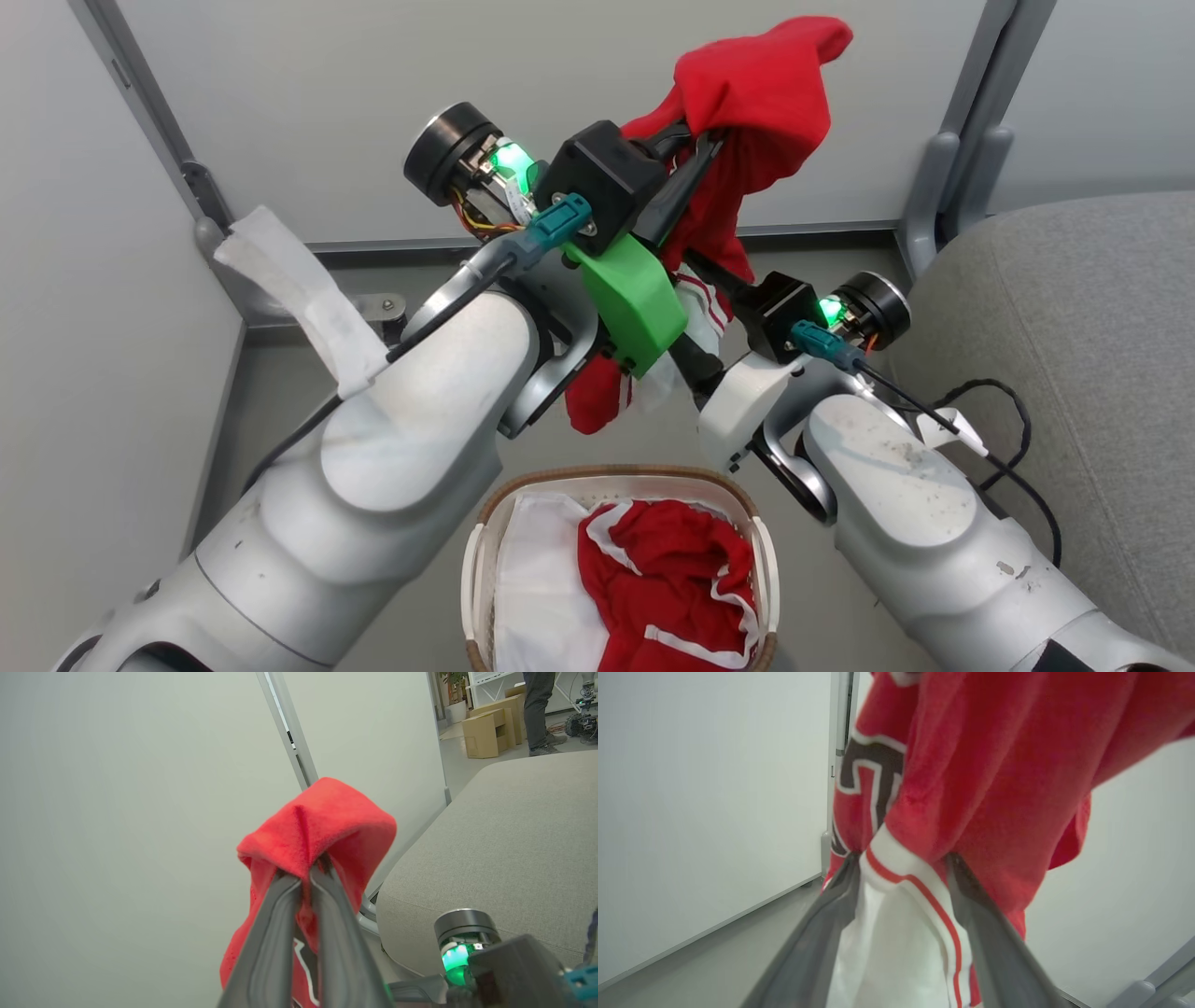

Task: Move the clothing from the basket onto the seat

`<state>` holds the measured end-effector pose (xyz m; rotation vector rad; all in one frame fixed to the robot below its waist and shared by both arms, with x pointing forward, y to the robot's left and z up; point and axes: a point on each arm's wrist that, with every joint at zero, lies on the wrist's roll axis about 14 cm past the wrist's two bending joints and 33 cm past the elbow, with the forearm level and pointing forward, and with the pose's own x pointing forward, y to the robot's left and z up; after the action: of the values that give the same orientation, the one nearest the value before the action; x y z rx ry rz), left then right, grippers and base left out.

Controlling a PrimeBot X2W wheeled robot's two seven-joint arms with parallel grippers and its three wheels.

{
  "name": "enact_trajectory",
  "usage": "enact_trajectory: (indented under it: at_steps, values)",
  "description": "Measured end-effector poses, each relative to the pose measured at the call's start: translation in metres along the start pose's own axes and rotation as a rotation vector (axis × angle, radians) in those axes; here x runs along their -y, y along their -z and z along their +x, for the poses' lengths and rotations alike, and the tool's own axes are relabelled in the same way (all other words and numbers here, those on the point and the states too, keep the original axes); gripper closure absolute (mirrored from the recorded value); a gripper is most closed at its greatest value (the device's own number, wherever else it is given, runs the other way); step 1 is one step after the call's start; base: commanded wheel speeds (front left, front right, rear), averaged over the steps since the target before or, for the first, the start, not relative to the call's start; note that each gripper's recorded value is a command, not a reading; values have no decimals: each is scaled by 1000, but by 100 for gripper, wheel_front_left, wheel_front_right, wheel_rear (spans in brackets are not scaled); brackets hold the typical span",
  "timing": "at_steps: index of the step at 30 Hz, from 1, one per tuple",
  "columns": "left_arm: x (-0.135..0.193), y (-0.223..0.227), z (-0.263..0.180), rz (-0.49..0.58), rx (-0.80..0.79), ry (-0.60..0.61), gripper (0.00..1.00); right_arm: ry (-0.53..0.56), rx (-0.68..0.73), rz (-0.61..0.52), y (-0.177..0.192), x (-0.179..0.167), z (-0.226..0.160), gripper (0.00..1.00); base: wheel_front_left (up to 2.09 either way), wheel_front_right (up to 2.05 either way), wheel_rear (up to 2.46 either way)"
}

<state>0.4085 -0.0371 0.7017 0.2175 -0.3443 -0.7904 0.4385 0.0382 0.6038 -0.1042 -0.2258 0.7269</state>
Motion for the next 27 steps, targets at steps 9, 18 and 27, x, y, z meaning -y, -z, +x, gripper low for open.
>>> enact_trajectory:
  at_steps: [9, 18, 27]
  values:
    - [-35, 21, -21, -36, -47, -115, 100, 19, 11, 10, -2, 6, -2, 100, 0, 0, 0]
    - [-67, 51, -45, -112, -95, -235, 3, 67, 49, 33, -7, 17, -11, 100, 0, 0, 0]
    - [-48, 102, -68, -233, -153, -254, 0, 145, 96, 51, -17, 41, -20, 100, 0, 0, 0]
